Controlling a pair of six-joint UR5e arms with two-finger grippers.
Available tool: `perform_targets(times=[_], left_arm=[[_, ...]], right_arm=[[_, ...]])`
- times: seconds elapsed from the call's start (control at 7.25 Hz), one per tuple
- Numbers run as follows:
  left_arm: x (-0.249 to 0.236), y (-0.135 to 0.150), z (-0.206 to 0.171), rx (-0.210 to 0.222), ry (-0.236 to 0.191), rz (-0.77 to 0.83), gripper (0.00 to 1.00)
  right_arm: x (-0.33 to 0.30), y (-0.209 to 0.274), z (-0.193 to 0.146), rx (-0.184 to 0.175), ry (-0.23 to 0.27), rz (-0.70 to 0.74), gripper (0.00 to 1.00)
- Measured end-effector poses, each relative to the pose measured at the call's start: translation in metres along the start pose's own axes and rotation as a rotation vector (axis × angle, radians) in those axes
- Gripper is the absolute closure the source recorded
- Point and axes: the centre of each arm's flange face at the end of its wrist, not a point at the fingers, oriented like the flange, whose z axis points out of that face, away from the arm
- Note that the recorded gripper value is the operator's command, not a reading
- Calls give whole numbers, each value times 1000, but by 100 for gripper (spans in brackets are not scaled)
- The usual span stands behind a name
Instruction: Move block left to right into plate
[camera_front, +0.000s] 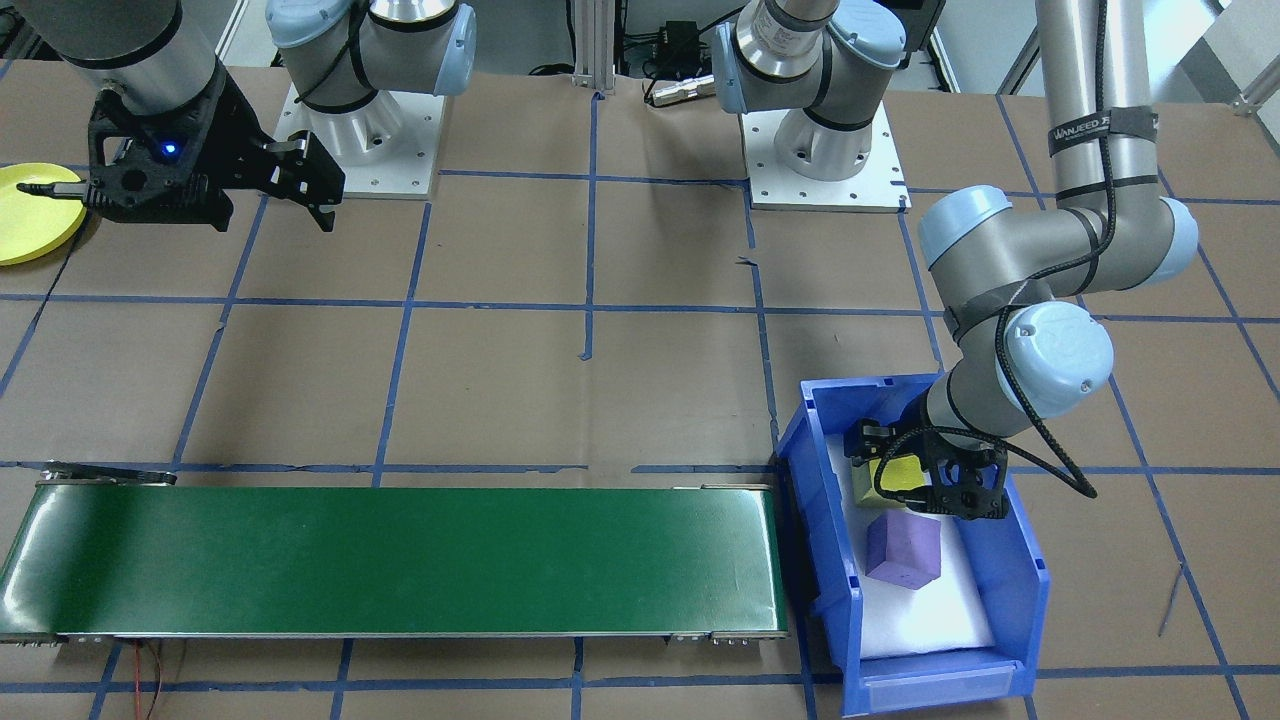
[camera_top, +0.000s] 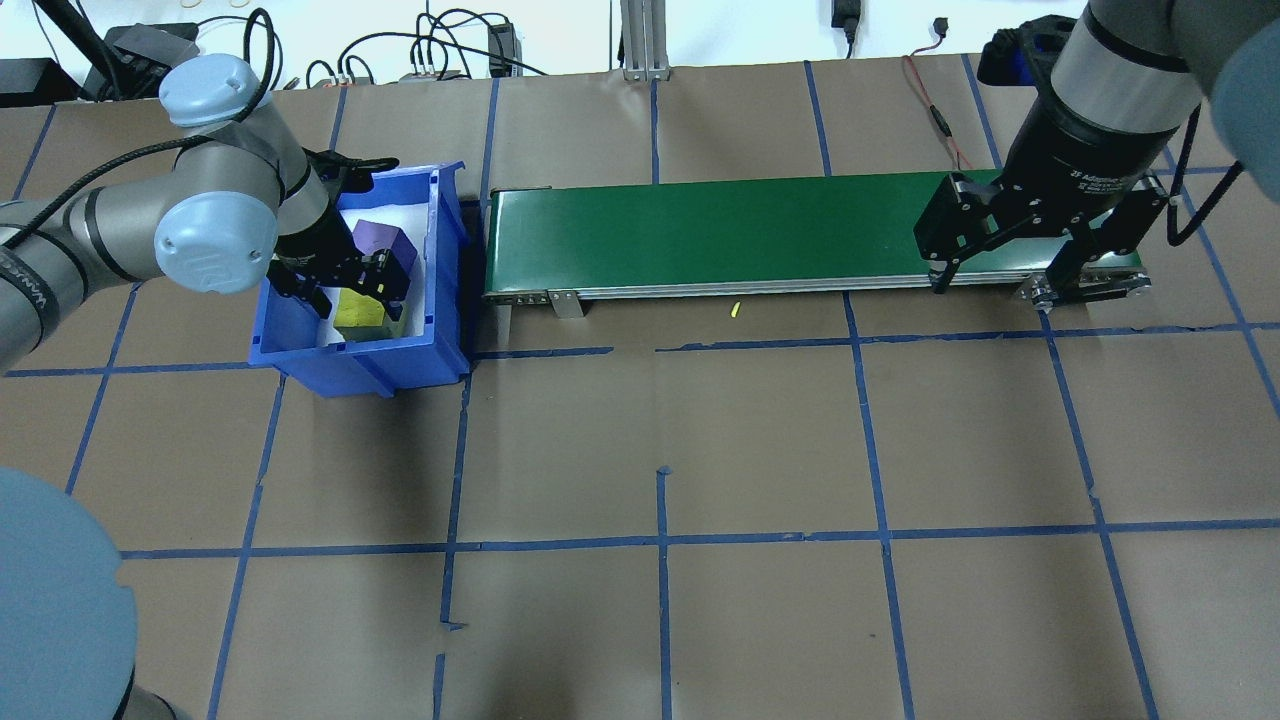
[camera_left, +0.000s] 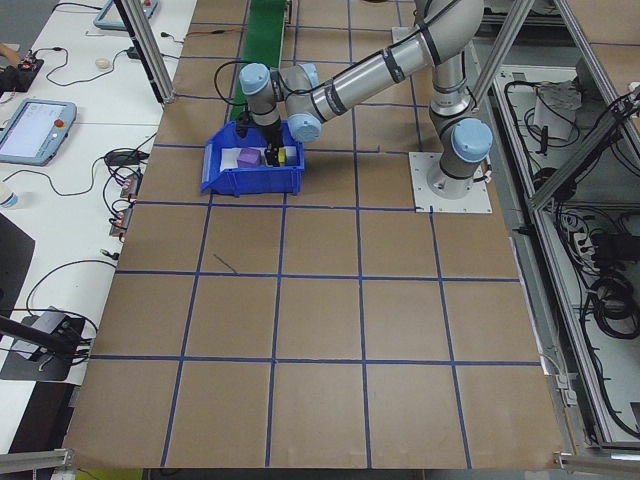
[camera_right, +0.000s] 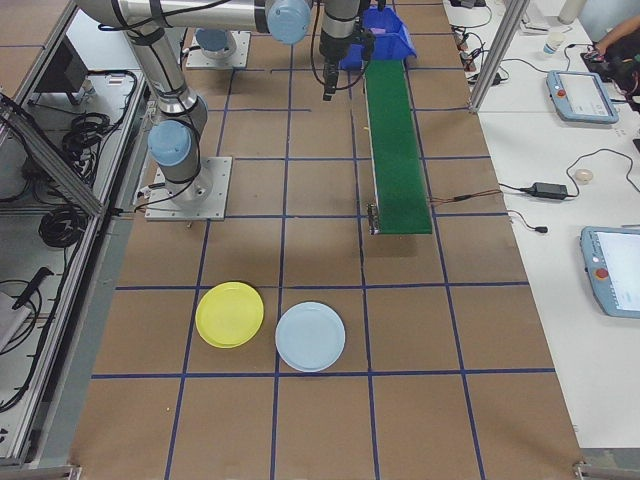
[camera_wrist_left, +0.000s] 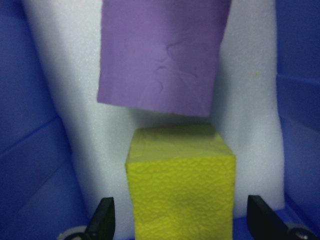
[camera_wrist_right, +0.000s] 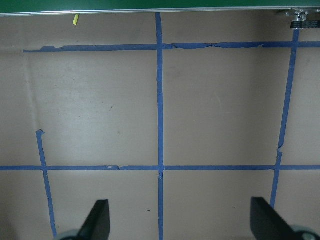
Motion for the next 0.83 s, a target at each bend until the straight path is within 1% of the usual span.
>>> perform_targets(times=[0.14, 0.28, 0.41, 0.55, 0.69, 0.83], left_arm=[[0, 0, -1, 4, -5, -11, 73], [-1, -2, -11, 24, -11, -17, 71], [-1, -5, -36, 59, -20, -23, 71], [-2, -8, -76, 85, -23, -34, 71], [2, -9, -115, 93, -19, -55, 68], [20, -7, -146, 111, -18, -73, 67]], right_arm=[[0, 0, 1, -1, 0, 1, 0], [1, -1, 1, -1, 0, 2, 0], [1, -1, 2, -1, 0, 2, 0], [1, -1, 2, -2, -1, 3, 0], [1, -1, 2, -2, -1, 3, 0], [1, -1, 2, -2, -2, 4, 0]])
